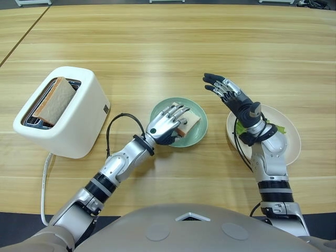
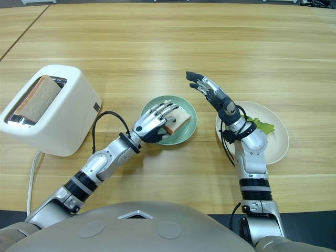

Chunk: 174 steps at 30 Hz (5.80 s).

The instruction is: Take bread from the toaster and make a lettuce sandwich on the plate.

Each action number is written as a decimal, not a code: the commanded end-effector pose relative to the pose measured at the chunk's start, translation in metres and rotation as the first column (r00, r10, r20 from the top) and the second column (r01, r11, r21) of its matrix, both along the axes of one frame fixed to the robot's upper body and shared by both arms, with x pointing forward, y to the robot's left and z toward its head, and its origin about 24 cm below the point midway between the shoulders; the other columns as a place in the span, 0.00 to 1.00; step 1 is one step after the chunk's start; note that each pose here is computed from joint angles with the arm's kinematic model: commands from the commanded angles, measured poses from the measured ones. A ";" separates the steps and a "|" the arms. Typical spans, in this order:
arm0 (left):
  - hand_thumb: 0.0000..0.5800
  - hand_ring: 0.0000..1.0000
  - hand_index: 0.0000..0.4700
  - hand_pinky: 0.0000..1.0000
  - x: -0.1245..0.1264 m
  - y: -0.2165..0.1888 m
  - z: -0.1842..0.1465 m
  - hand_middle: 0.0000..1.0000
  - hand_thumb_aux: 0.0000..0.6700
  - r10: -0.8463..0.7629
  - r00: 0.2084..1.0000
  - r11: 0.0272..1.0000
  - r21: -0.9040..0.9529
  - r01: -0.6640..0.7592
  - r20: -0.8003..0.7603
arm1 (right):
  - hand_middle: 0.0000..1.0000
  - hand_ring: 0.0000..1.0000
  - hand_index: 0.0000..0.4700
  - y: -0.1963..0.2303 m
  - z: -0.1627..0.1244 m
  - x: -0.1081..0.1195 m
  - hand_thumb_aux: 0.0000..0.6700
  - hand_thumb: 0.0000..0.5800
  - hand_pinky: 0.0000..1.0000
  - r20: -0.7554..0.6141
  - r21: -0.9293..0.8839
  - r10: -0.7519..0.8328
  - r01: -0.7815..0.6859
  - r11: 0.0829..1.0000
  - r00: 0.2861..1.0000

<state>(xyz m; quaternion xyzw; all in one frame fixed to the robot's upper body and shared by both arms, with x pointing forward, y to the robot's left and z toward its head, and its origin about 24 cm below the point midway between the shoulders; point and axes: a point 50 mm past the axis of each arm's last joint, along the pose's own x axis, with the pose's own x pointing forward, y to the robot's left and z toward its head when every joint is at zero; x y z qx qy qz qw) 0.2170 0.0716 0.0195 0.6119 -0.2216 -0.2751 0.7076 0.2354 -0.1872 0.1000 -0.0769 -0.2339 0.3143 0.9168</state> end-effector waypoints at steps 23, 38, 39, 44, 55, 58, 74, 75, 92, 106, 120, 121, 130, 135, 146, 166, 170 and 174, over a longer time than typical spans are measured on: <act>0.00 0.00 0.00 0.00 -0.054 0.047 0.091 0.00 0.00 0.093 0.934 0.694 -0.650 -0.310 -0.346 | 0.00 0.00 0.00 -0.134 0.023 0.005 0.00 0.00 0.00 0.343 -0.935 0.080 0.348 -0.063 0.936; 0.00 0.00 0.00 0.00 -0.062 0.052 0.094 0.00 0.00 0.065 0.927 0.658 -0.682 -0.319 -0.370 | 0.00 0.00 0.00 -0.160 -0.029 0.016 0.00 0.00 0.00 0.268 -0.898 0.198 0.319 -0.304 0.943; 0.00 0.00 0.00 0.00 -0.062 0.053 0.094 0.00 0.00 0.068 0.926 0.656 -0.682 -0.322 -0.371 | 0.00 0.00 0.00 -0.161 -0.030 0.015 0.00 0.00 0.00 0.263 -0.899 0.199 0.315 -0.303 0.944; 0.00 0.00 0.00 0.00 -0.063 0.054 0.094 0.00 0.00 0.073 0.924 0.652 -0.683 -0.329 -0.375 | 0.00 0.00 0.51 -0.160 -0.033 0.015 0.51 0.76 0.00 0.254 -0.906 0.204 0.306 -0.291 0.946; 0.00 0.00 0.00 0.00 -0.061 0.055 0.094 0.00 0.00 0.075 0.924 0.653 -0.682 -0.330 -0.376 | 0.00 0.00 1.00 -0.151 -0.032 0.017 1.00 1.00 0.00 0.285 -0.920 0.207 0.328 -0.217 0.936; 0.00 0.00 0.00 0.00 -0.062 0.055 0.094 0.00 0.00 0.075 0.923 0.653 -0.681 -0.331 -0.376 | 0.00 0.00 1.00 -0.146 -0.029 0.018 1.00 1.00 0.00 0.309 -0.921 0.211 0.347 -0.179 0.927; 0.00 0.00 0.00 0.00 -0.061 0.055 0.092 0.00 0.00 0.078 0.919 0.635 -0.692 -0.345 -0.387 | 0.00 0.00 1.00 -0.113 0.044 0.041 1.00 1.00 0.00 0.618 -0.773 0.176 0.633 -0.039 0.766; 0.00 0.00 0.00 0.00 -0.060 0.055 0.091 0.00 0.00 0.079 0.918 0.632 -0.693 -0.347 -0.388 | 0.00 0.00 1.00 -0.107 0.047 0.042 1.00 1.00 0.00 0.629 -0.766 0.181 0.643 -0.023 0.756; 0.00 0.00 0.00 0.00 -0.050 0.064 0.084 0.00 0.00 0.089 0.916 0.562 -0.739 -0.371 -0.392 | 0.00 0.00 1.00 0.063 -0.004 0.059 1.00 1.00 0.00 0.510 -0.837 0.391 0.336 0.432 0.766; 0.00 0.00 0.00 0.00 -0.053 0.064 0.085 0.00 0.00 0.078 0.914 0.567 -0.736 -0.369 -0.398 | 0.00 0.00 0.62 0.082 -0.034 0.052 0.62 0.86 0.00 0.540 -0.840 0.560 0.437 0.321 0.628; 0.00 0.00 0.00 0.00 -0.057 0.065 0.086 0.00 0.00 0.086 0.912 0.568 -0.733 -0.375 -0.400 | 0.00 0.00 0.00 0.058 -0.007 0.057 0.00 0.00 0.00 0.599 -0.772 0.595 0.584 0.252 0.535; 0.00 0.00 0.00 0.00 -0.057 0.065 0.086 0.00 0.00 0.087 0.912 0.568 -0.732 -0.375 -0.400 | 0.00 0.00 0.00 0.056 -0.007 0.055 0.00 0.00 0.00 0.595 -0.775 0.600 0.579 0.252 0.535; 0.00 0.00 0.00 0.00 -0.058 0.068 0.107 0.00 0.00 0.070 0.935 0.565 -0.758 -0.325 -0.349 | 0.00 0.00 0.00 0.026 0.013 0.031 0.00 0.00 0.00 0.593 -0.800 0.525 0.521 0.298 0.610; 0.00 0.00 0.00 0.00 -0.060 0.087 0.160 0.00 0.00 0.096 0.975 0.535 -0.816 -0.220 -0.200 | 0.00 0.00 0.00 0.003 0.030 0.023 0.00 0.00 0.00 0.623 -0.773 0.306 0.506 0.383 0.719; 0.00 0.00 0.00 0.00 -0.070 0.198 0.179 0.00 0.00 0.699 0.714 0.698 -0.236 -0.677 0.019 | 0.00 0.00 0.00 -0.010 0.024 0.007 0.00 0.00 0.00 0.566 -0.765 0.140 0.455 0.456 0.812; 0.35 0.00 0.20 0.00 -0.058 0.246 0.140 0.00 0.20 0.819 0.571 0.573 -0.013 -0.819 0.057 | 0.00 0.00 0.00 -0.009 0.012 0.004 0.00 0.00 0.00 0.538 -0.788 0.147 0.434 0.436 0.830; 0.51 0.00 0.30 0.00 -0.056 0.242 0.137 0.00 0.30 0.802 0.596 0.597 -0.018 -0.802 0.041 | 0.00 0.00 0.00 -0.008 0.012 0.003 0.00 0.00 0.00 0.541 -0.788 0.149 0.436 0.434 0.828; 0.61 0.00 0.38 0.00 -0.057 0.240 0.132 0.00 0.38 0.798 0.603 0.603 -0.021 -0.798 0.014 | 0.00 0.00 0.00 -0.008 0.012 0.003 0.00 0.00 0.00 0.543 -0.788 0.153 0.437 0.434 0.826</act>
